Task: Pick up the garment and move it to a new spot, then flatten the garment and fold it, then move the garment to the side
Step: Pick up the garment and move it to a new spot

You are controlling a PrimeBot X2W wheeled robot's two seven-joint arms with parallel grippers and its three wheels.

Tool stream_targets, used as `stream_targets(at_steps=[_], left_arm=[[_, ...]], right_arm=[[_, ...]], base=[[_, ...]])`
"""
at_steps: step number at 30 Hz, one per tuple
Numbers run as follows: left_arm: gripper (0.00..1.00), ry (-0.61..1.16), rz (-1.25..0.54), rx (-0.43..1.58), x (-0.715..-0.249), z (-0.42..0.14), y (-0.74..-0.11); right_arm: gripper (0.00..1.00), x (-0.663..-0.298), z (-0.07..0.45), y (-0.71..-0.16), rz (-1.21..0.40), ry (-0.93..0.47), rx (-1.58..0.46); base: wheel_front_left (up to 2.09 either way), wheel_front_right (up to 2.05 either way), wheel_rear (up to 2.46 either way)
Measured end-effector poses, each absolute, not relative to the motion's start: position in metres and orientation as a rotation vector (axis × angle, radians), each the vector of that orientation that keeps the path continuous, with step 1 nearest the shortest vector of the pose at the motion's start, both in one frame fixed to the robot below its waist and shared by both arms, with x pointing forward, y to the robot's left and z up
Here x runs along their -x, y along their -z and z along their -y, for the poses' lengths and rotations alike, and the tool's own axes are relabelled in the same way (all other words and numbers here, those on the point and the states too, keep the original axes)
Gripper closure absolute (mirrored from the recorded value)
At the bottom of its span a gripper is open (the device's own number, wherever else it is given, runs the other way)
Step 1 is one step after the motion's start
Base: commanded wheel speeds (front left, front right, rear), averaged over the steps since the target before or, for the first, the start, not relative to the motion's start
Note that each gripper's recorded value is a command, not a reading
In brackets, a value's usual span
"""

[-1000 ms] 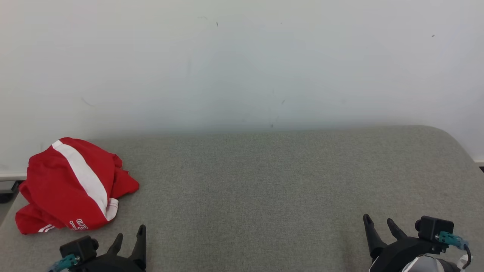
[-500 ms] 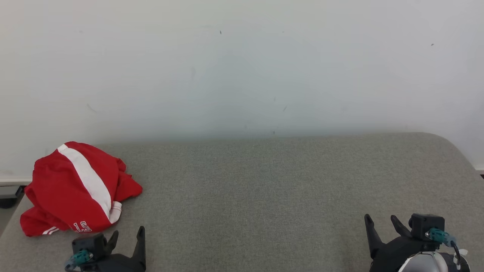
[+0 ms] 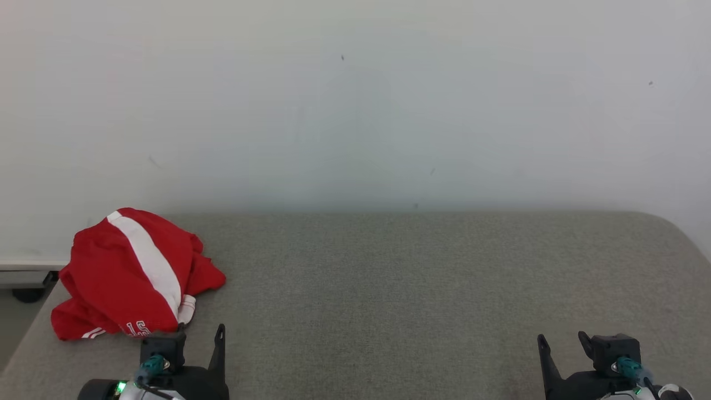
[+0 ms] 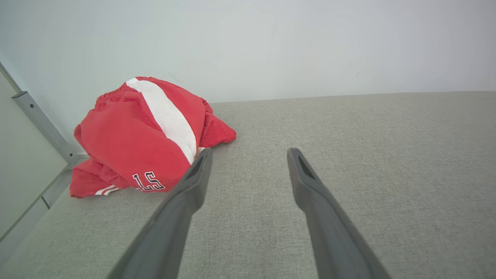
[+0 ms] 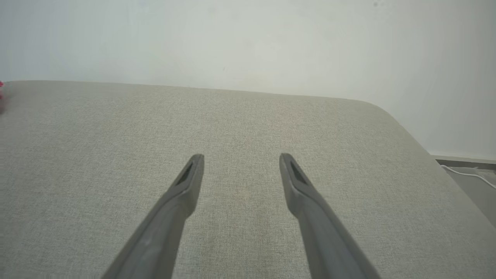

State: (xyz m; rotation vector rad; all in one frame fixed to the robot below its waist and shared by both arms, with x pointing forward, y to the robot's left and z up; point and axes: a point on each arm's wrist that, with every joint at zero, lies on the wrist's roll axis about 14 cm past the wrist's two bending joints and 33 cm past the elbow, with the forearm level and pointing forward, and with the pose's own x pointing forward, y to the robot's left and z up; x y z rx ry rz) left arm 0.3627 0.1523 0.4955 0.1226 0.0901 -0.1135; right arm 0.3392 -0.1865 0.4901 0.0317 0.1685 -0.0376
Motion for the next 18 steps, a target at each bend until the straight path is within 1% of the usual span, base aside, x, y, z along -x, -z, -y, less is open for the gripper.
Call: stream_targets(at_steps=[7, 18], left_arm=[[0.00, 0.030, -0.125, -0.117, -0.351, -0.183, -0.491], [0.00, -0.123, -0.183, -0.099, -0.320, -0.239, -0.479]], right_arm=[[0.00, -0.350, 0.155, -0.496, -0.156, -0.046, -0.024], [0.00, -0.367, 0.089, -0.499, -0.166, -0.212, -0.031]], base=[[0.00, 0.00, 0.00], [0.00, 0.00, 0.00]])
